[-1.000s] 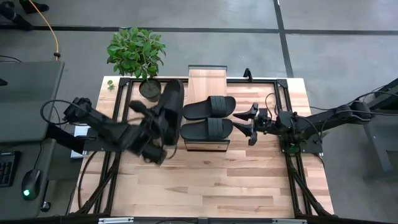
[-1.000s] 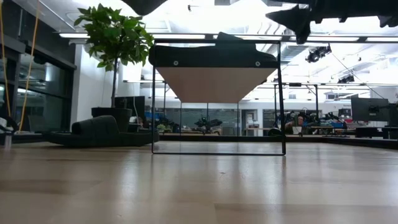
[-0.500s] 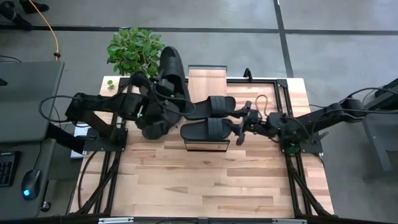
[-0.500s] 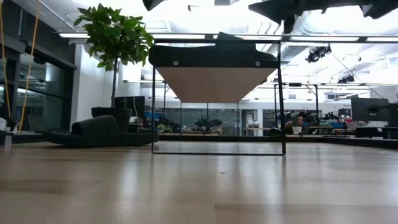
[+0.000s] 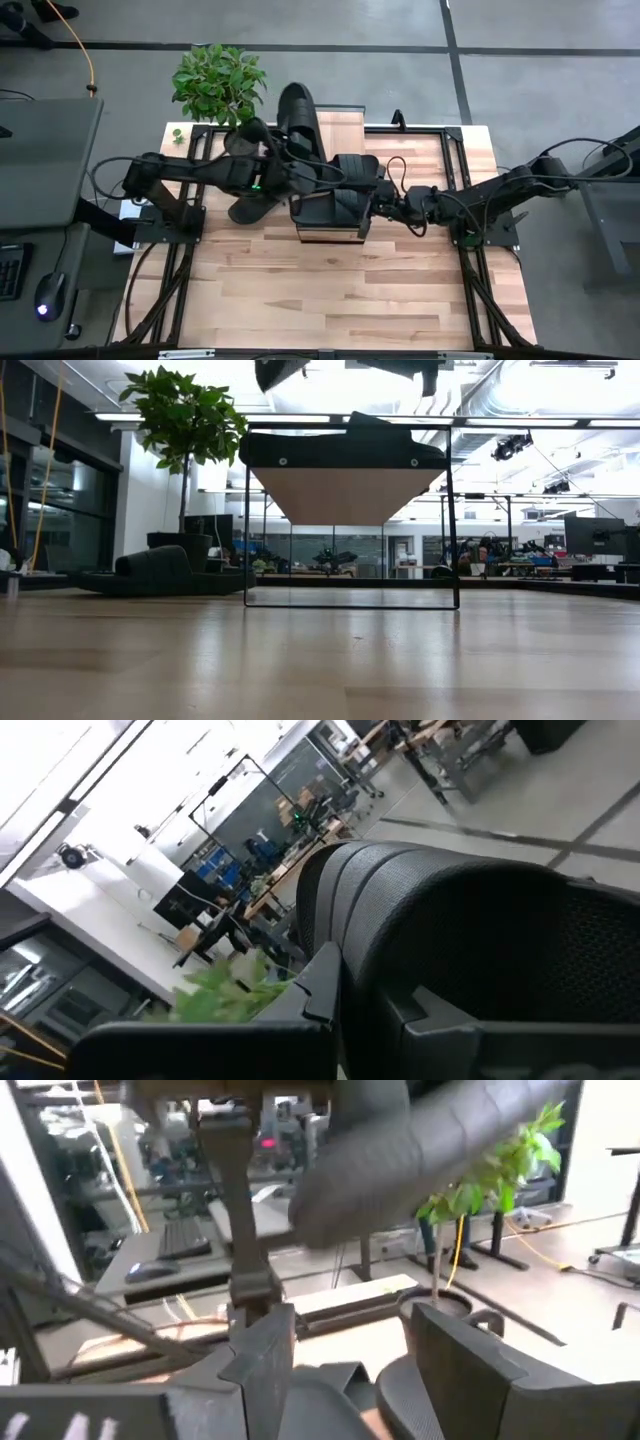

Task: Pick and place slides into the shelf
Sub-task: Put the bottom black slipper on the shelf

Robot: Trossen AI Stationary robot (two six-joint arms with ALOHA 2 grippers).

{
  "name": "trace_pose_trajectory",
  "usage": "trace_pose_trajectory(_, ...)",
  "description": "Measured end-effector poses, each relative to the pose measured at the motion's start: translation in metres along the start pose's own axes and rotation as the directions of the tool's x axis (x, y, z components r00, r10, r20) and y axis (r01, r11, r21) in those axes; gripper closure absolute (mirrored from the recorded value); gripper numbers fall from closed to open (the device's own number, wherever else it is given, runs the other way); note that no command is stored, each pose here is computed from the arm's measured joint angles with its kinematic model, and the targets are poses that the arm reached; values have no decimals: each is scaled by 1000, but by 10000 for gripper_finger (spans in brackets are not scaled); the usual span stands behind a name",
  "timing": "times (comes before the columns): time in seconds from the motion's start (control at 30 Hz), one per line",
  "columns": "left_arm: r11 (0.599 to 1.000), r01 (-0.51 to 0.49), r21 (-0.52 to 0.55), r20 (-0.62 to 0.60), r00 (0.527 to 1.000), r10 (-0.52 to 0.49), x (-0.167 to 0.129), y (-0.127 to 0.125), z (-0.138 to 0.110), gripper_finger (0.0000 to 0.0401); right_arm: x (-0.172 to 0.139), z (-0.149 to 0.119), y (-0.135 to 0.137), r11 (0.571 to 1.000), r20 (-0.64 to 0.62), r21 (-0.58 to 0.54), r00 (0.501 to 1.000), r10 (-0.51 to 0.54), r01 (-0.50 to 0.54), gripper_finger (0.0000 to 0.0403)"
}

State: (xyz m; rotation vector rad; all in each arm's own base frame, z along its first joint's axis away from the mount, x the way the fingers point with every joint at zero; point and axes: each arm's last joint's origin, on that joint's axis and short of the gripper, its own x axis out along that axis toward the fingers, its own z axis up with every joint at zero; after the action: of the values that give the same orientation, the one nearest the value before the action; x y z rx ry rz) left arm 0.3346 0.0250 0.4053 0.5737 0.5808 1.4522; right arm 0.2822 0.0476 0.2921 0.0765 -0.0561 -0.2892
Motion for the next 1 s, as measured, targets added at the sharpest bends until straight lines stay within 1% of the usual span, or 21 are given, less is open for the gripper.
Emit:
trace_pose_trajectory(0.1, 998, 55, 1, -10, 998, -55, 7, -9, -1, 391, 0, 2, 0, 999, 9, -3, 999, -34, 34, 210)
trace_pose_trajectory(0.13, 998, 58, -20, -8, 998, -58, 7, -12, 1, 391, 0, 1, 1, 999, 5, -8, 999, -37, 37, 210)
trace_pose_trajectory(0.2, 997, 77, -13, -9, 997, -77, 7, -16, 0, 391, 0, 0, 1, 999, 1, -8, 999, -44, 44, 210)
trace_pose_trajectory(0.3, 996, 79, -37, -3, 997, -79, 7, -22, 3, 391, 0, 0, 1, 998, 0, 16, 999, -54, 54, 210)
trace_pose_trajectory(0.33, 996, 83, -30, -3, 997, -83, 7, -23, 2, 391, 0, 0, 1, 998, 1, 18, 998, -55, 55, 210)
trace_pose_trajectory(0.53, 993, 118, -29, -2, 993, -118, 7, -34, 2, 391, 0, 2, 1, 999, 14, 26, 999, -45, 45, 210)
trace_pose_trajectory(0.63, 990, 130, -58, 10, 992, -130, 8, -41, 7, 391, 0, 2, 1, 999, 17, 29, 999, -30, 29, 210)
trace_pose_trajectory(0.77, 990, 136, -25, 22, 991, -136, 8, -50, 11, 391, 0, 3, 2, 999, 26, 35, 1000, -14, 13, 210)
trace_pose_trajectory(0.83, 990, 140, -12, 26, 990, -140, 8, -50, 12, 391, 0, 2, 2, 999, 24, 46, 1000, -4, 3, 210)
trace_pose_trajectory(1.0, 987, 157, -25, 35, 987, -156, 8, -52, 14, 391, 0, 3, 2, 998, 29, 55, 1000, -4, 2, 210)
